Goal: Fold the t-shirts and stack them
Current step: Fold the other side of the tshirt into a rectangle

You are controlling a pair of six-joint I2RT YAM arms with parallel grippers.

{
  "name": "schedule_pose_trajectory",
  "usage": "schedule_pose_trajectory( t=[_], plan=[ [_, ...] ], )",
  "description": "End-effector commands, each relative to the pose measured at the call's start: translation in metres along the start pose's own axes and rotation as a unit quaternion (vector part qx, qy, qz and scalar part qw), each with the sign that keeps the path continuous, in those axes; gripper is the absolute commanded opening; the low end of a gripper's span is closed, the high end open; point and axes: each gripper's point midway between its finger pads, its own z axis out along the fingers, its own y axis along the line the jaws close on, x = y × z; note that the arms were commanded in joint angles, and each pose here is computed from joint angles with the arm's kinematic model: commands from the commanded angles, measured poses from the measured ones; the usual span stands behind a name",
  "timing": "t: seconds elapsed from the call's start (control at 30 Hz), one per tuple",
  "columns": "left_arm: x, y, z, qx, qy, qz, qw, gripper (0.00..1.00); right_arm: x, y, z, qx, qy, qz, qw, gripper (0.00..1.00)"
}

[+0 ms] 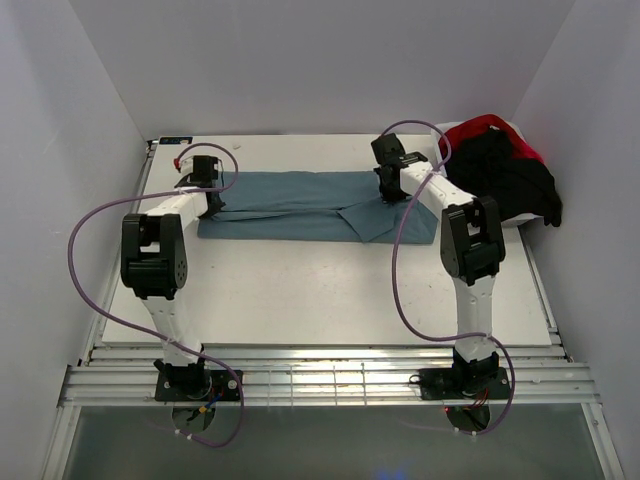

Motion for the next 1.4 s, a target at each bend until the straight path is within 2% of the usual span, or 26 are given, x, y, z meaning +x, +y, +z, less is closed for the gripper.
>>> schedule_pose_trajectory(
  t=[0.0, 0.5, 0.6, 0.63, 0.73, 0.77, 0.8, 0.87, 0.9, 0.97, 1.0, 1.1, 1.17, 1.2, 1.3, 1.33, 1.37],
  plan=[
    [-0.024, -0.007, 0.002, 0.010, -0.026, -0.003, 1.000, 0.00, -0.014, -0.003, 0.005, 0.004, -0.012, 0.000, 1.000, 0.08],
    [-0.044, -0.005, 0.001, 0.006, -0.054, -0.009, 0.999, 0.00, -0.016, -0.008, 0.018, 0.012, -0.009, 0.006, 1.000, 0.08],
    [-0.050, -0.004, 0.001, 0.001, -0.063, -0.014, 0.998, 0.09, -0.017, -0.013, 0.023, 0.019, -0.008, 0.008, 1.000, 0.08],
    [-0.056, -0.003, -0.001, -0.004, -0.075, -0.019, 0.997, 0.21, -0.019, -0.015, 0.024, 0.021, -0.010, 0.011, 1.000, 0.08],
    [-0.085, 0.003, -0.017, -0.019, -0.127, -0.046, 0.991, 0.39, -0.026, -0.020, 0.027, 0.031, -0.016, 0.012, 0.999, 0.09],
    [-0.096, 0.006, -0.025, -0.022, -0.146, -0.058, 0.987, 0.51, -0.028, -0.022, 0.026, 0.034, -0.018, 0.012, 0.999, 0.10],
    [-0.116, 0.009, -0.048, -0.014, -0.180, -0.080, 0.980, 0.54, -0.030, -0.024, 0.026, 0.038, -0.021, 0.012, 0.999, 0.11],
    [-0.132, 0.018, -0.068, -0.011, -0.232, -0.112, 0.966, 0.61, -0.034, -0.028, 0.024, 0.042, -0.027, 0.014, 0.999, 0.12],
    [-0.149, 0.020, -0.097, 0.005, -0.266, -0.133, 0.955, 0.63, -0.037, -0.029, 0.022, 0.044, -0.032, 0.015, 0.998, 0.14],
    [-0.154, 0.019, -0.115, 0.028, -0.295, -0.146, 0.944, 0.64, -0.039, -0.030, 0.022, 0.043, -0.035, 0.016, 0.998, 0.19],
    [-0.157, 0.015, -0.129, 0.046, -0.305, -0.149, 0.940, 0.64, -0.040, -0.031, 0.023, 0.045, -0.036, 0.018, 0.998, 0.29],
    [-0.137, -0.013, -0.137, 0.102, -0.283, -0.122, 0.946, 0.62, -0.045, -0.033, 0.022, 0.049, -0.046, 0.021, 0.998, 0.59],
    [-0.107, -0.043, -0.138, 0.160, -0.248, -0.101, 0.950, 0.56, -0.048, -0.036, 0.019, 0.056, -0.055, 0.024, 0.997, 0.71],
    [-0.096, -0.055, -0.138, 0.184, -0.233, -0.092, 0.950, 0.45, -0.051, -0.037, 0.018, 0.059, -0.063, 0.026, 0.996, 0.71],
    [-0.055, -0.101, -0.137, 0.252, -0.191, -0.050, 0.947, 0.21, -0.062, -0.048, 0.000, 0.076, -0.092, 0.036, 0.992, 0.72],
    [-0.038, -0.113, -0.126, 0.254, -0.172, -0.031, 0.951, 0.07, -0.066, -0.050, -0.006, 0.077, -0.104, 0.040, 0.991, 0.72],
    [-0.027, -0.123, -0.123, 0.261, -0.160, -0.014, 0.952, 0.02, -0.074, -0.055, -0.025, 0.076, -0.125, 0.049, 0.988, 0.72]
  ],
)
